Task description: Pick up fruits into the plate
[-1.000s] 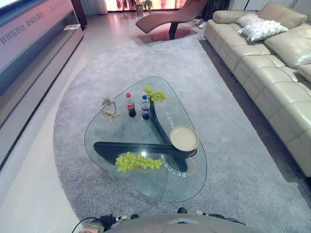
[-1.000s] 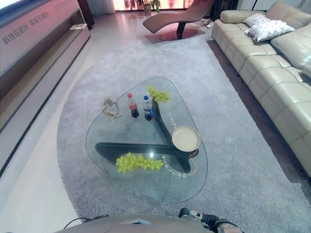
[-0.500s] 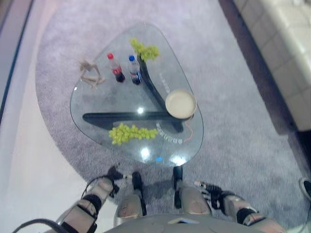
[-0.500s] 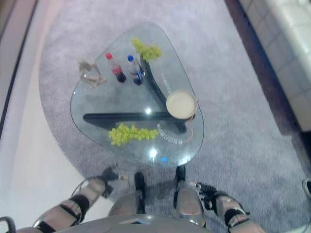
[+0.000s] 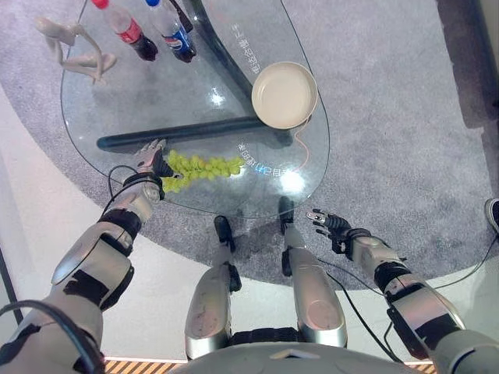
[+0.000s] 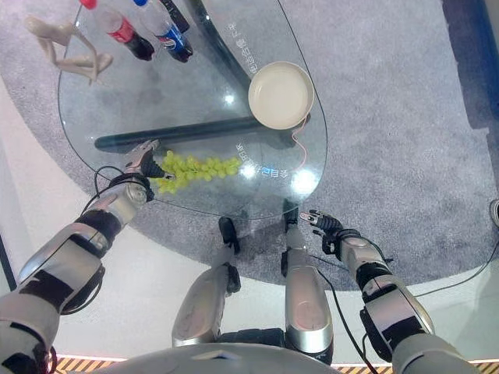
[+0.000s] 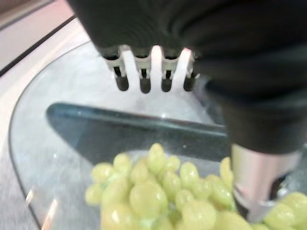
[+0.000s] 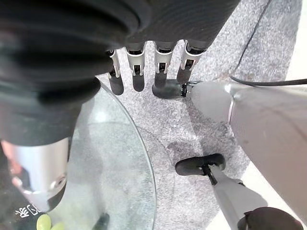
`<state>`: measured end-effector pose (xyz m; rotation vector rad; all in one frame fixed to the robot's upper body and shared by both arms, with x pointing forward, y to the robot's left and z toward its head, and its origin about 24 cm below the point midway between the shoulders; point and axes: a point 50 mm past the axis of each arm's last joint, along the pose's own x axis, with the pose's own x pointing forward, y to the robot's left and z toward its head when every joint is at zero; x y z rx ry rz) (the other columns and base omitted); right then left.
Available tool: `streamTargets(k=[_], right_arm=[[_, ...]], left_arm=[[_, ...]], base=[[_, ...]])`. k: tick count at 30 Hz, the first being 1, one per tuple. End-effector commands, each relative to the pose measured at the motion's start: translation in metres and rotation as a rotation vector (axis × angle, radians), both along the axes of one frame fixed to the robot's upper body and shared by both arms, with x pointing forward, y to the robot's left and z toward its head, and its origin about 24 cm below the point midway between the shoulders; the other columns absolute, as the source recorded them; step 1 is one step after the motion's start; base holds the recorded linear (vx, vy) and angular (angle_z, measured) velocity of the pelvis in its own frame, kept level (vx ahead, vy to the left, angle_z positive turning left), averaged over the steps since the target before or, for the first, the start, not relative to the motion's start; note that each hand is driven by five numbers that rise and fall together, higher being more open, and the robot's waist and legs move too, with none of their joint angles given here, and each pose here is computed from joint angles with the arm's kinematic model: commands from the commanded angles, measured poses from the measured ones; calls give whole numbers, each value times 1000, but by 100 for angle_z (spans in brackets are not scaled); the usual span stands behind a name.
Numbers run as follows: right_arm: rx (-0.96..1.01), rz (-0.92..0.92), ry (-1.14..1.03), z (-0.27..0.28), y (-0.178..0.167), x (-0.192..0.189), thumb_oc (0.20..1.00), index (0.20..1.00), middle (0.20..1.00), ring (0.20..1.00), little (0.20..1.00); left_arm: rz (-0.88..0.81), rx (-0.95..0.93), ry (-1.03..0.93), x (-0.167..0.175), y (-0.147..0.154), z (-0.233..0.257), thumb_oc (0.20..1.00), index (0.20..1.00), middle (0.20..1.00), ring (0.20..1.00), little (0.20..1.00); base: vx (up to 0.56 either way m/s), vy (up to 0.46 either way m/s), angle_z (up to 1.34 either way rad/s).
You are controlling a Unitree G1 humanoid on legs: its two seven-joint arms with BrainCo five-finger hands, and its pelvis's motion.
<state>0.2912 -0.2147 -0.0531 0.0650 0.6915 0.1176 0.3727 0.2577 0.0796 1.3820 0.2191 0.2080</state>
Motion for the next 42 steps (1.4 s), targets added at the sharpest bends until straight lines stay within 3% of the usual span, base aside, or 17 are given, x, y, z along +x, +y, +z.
streamTargets(k=[1, 19, 29, 30, 42], right_arm=[[34, -42, 18, -3, 5, 0, 1000, 1000, 1000, 1000, 1000], [216, -22, -138, 9, 42, 2, 1000, 1000, 1000, 1000, 1000], [350, -8, -180, 18, 62, 10, 1000, 1000, 1000, 1000, 1000], [369, -10, -180, 18, 64, 10, 1000, 1000, 1000, 1000, 1000], [457, -22, -204, 21, 72, 9, 1000, 1000, 1000, 1000, 1000]], left_arm=[[132, 173, -16, -7, 29, 6, 1000, 1000, 1000, 1000, 1000], [160, 386, 79, 3, 11, 10, 1000, 1000, 1000, 1000, 1000], [315, 471, -62, 3, 24, 37, 1000, 1000, 1000, 1000, 1000], [316, 483, -63, 5, 25, 41, 200, 200, 200, 200, 200], [322, 508, -91, 5, 30, 49, 200, 200, 200, 200, 200]], base=[[-51, -14, -3], [-46, -23, -6], [-22, -58, -1], [-3, -70, 0], [3, -38, 1]])
